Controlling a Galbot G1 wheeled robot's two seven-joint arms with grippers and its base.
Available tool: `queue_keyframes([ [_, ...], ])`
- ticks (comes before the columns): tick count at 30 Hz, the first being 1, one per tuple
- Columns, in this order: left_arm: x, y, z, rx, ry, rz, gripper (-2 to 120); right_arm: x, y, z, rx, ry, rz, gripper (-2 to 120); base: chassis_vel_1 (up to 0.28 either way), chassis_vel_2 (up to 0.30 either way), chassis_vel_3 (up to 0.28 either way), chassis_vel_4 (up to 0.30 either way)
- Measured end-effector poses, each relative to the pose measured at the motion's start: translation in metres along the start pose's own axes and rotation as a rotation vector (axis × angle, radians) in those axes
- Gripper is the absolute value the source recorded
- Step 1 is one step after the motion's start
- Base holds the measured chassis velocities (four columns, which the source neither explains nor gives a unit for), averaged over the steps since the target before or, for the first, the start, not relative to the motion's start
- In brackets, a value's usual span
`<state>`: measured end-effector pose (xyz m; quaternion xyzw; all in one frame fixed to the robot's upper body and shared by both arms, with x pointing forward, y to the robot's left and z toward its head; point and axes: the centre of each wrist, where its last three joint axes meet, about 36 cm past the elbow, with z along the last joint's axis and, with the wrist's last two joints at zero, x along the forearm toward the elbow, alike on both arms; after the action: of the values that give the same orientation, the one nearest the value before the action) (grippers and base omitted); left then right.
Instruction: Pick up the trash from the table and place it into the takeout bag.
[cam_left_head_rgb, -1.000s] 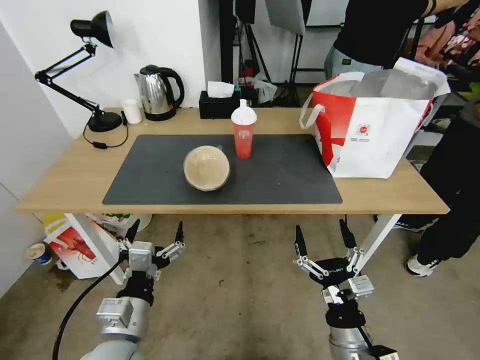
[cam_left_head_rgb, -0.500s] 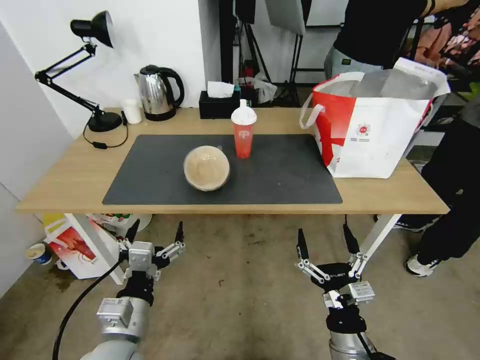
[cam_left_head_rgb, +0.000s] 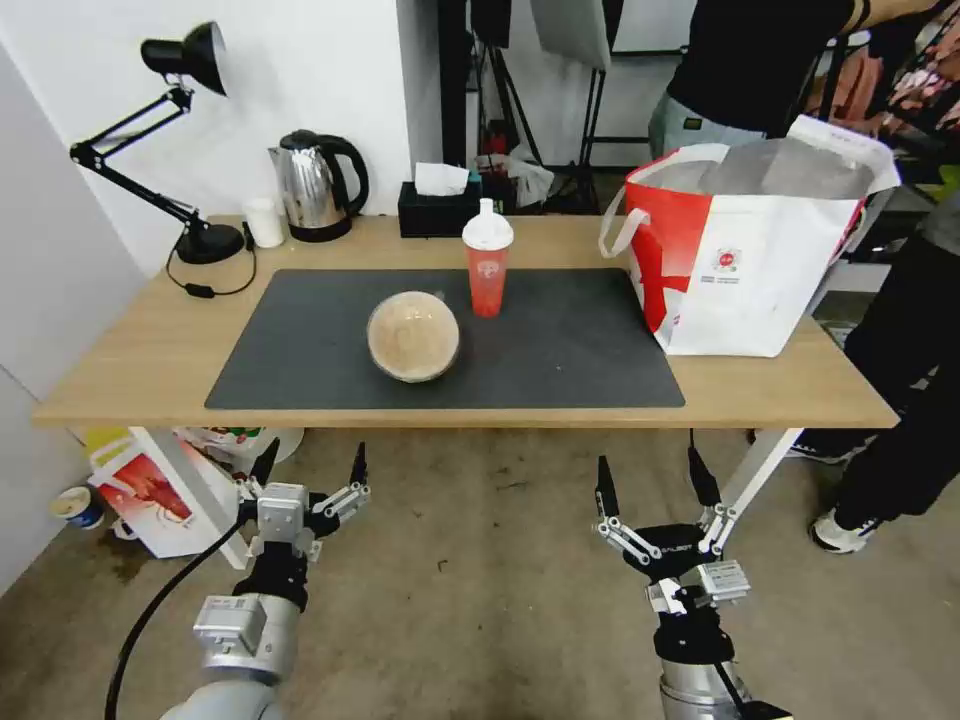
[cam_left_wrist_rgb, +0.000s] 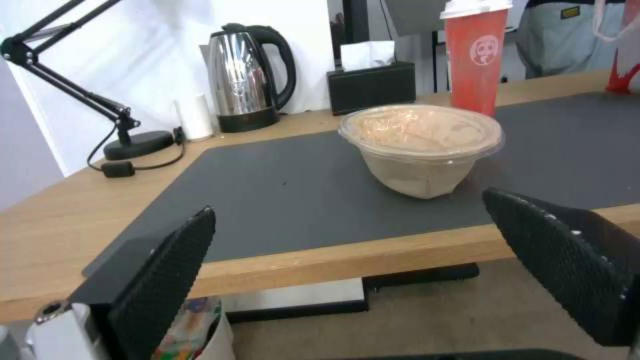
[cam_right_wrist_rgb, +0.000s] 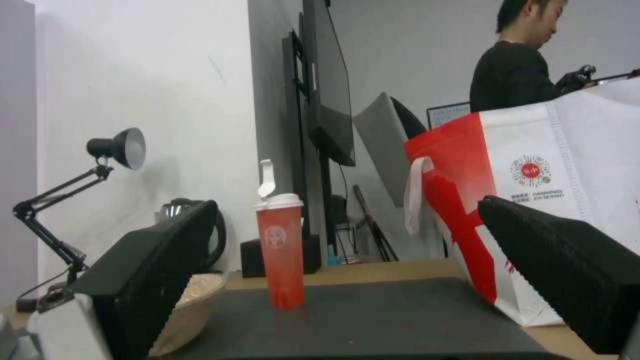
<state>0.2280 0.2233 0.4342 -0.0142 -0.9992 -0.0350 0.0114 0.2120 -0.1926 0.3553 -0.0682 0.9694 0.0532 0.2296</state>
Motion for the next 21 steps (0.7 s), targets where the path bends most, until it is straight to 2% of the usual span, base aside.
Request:
queue_keyframes([
  [6, 0.000, 0.000, 0.000, 0.000, 0.000, 0.000, 100, -0.004, 0.002, -0.007, -0.003, -0.007, 0.000, 100, 0.000, 0.000, 0.000, 0.000],
  [14, 0.000, 0.000, 0.000, 0.000, 0.000, 0.000, 100, -0.043, 0.006, -0.063, -0.049, -0.091, -0.046, 100, 0.000, 0.000, 0.000, 0.000],
  [15, 0.000, 0.000, 0.000, 0.000, 0.000, 0.000, 100, -0.056, 0.005, -0.079, -0.063, -0.096, -0.064, 100, 0.000, 0.000, 0.000, 0.000],
  [21, 0.000, 0.000, 0.000, 0.000, 0.000, 0.000, 100, -0.083, -0.005, -0.093, -0.080, -0.085, -0.106, 100, 0.000, 0.000, 0.000, 0.000],
])
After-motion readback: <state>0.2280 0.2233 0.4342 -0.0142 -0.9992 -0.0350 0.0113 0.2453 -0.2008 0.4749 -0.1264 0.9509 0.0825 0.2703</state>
